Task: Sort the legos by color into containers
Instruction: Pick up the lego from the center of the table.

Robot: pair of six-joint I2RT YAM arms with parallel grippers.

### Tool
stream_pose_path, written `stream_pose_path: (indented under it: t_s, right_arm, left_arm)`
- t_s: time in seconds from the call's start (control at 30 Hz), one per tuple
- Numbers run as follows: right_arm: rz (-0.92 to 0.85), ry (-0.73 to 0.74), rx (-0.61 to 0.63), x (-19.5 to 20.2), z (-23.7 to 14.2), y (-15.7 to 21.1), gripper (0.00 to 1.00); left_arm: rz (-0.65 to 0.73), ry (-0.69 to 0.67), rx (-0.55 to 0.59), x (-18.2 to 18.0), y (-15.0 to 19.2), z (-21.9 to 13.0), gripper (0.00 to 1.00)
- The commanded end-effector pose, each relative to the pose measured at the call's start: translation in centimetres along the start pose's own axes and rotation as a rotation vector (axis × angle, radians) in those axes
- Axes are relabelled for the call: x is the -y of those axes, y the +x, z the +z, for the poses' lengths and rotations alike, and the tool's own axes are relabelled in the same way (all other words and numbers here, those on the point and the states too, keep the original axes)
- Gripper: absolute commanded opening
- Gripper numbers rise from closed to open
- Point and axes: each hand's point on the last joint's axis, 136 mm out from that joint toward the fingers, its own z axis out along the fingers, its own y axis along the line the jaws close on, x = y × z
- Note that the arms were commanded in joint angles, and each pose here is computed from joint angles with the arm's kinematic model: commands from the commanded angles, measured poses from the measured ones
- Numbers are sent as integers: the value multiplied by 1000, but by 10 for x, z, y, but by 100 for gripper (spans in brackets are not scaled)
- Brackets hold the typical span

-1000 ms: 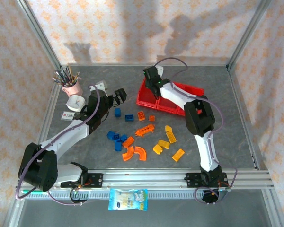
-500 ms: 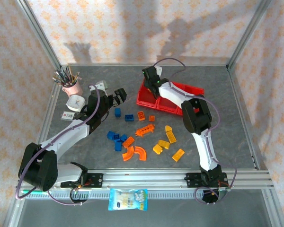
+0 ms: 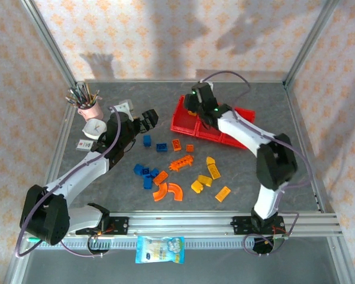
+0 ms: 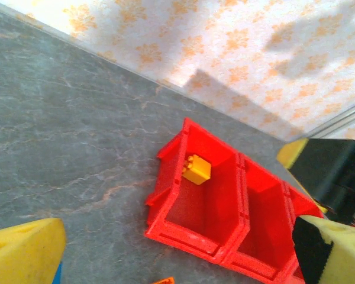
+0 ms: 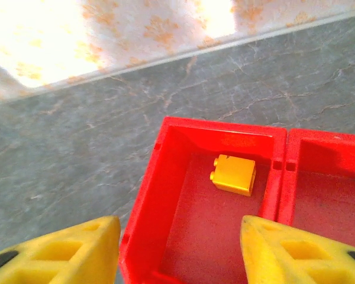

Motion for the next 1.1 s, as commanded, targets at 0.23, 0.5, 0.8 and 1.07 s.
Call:
stream_pose_path:
  t_s: [0.23,0.5,0.8,1.07]
  right_arm:
    - [-34,42,-113,53,-58,70,64]
    - [-32,85,-240,94,-67,140,71]
    - [-59,114,-347,113,-51,188,75]
    - [-85,113,-411,112,-46,212,71]
  left_arm:
    - [-41,85,-107,20,52,-18,99]
    - [-97,121,-134,27,85,-22,99]
    - [-120,120,-144,25,101,-18,99]
    - [-114,94,-149,20,104,-14,99]
